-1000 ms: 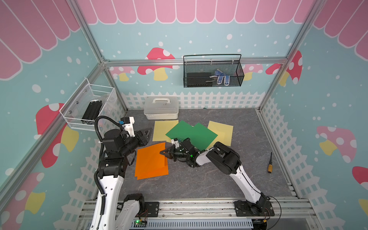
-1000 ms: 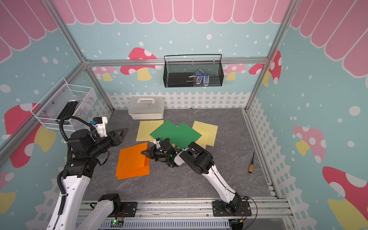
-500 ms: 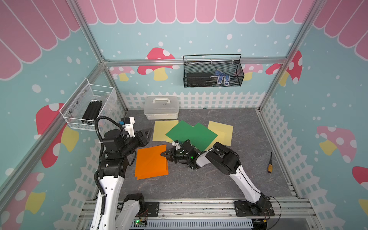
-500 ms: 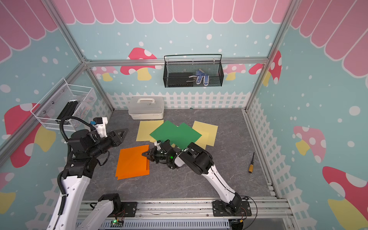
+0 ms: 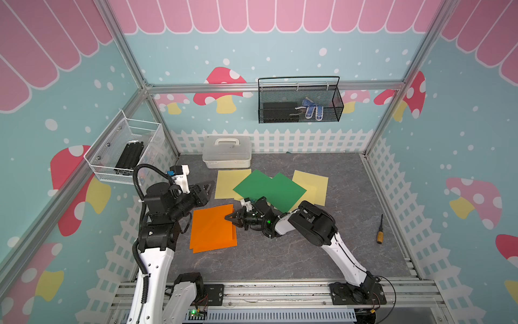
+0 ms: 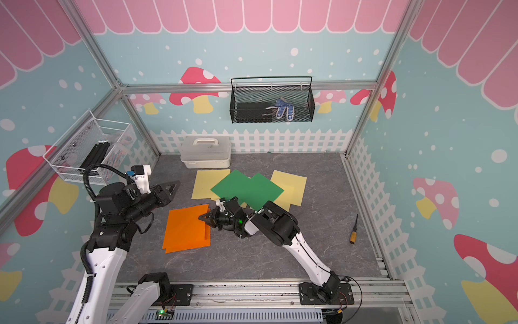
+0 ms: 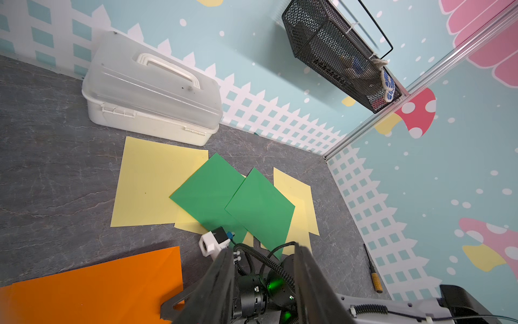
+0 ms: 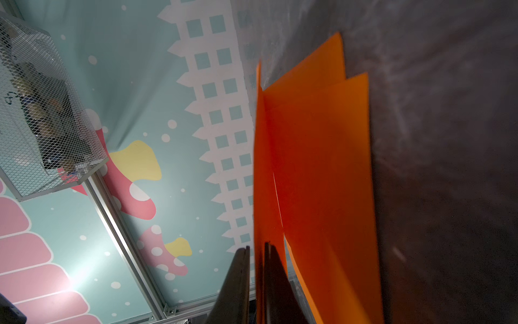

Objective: Sort the scattered colored papers by color
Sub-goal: Place the colored paper.

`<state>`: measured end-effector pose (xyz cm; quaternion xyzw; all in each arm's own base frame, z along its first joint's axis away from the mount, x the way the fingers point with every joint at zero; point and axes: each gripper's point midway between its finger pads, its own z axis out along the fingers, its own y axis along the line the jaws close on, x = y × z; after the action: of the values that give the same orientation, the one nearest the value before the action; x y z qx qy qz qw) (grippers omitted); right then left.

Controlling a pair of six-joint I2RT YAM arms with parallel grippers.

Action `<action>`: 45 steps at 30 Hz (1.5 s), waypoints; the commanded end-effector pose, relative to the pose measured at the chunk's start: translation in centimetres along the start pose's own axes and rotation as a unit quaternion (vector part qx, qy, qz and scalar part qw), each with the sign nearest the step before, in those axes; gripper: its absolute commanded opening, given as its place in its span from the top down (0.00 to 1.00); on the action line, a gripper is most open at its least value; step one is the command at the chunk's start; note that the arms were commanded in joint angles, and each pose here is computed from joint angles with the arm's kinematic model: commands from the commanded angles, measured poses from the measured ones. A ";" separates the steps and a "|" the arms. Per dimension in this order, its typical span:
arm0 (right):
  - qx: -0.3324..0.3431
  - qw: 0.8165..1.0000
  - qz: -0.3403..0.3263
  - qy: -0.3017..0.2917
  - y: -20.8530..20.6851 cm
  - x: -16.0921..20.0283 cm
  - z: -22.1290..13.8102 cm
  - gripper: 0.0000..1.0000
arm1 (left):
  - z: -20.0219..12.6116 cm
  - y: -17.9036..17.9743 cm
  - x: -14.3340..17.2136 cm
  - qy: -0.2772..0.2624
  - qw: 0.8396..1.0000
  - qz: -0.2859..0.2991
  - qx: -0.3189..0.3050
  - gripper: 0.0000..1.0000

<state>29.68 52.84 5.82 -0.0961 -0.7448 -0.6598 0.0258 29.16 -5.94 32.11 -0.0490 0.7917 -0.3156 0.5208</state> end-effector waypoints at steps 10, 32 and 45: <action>0.147 0.989 -0.011 -0.014 -2.8 0.1 -1.7 0.81 | 0.0 0.0 0.5 0.005 1.000 0.008 0.007 0.61; 0.297 0.947 -0.120 0.022 -1.8 -0.2 -4.5 0.80 | 0.0 0.1 0.7 0.008 1.000 0.008 0.008 0.61; 0.378 0.916 -0.129 0.030 -3.6 -0.2 -6.5 0.78 | 0.0 0.1 0.8 0.009 1.000 0.007 0.010 0.60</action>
<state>28.57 47.51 3.06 0.0332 -0.9284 -0.3700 0.0080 29.07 -6.16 31.42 -0.0473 0.7949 -0.3224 0.5117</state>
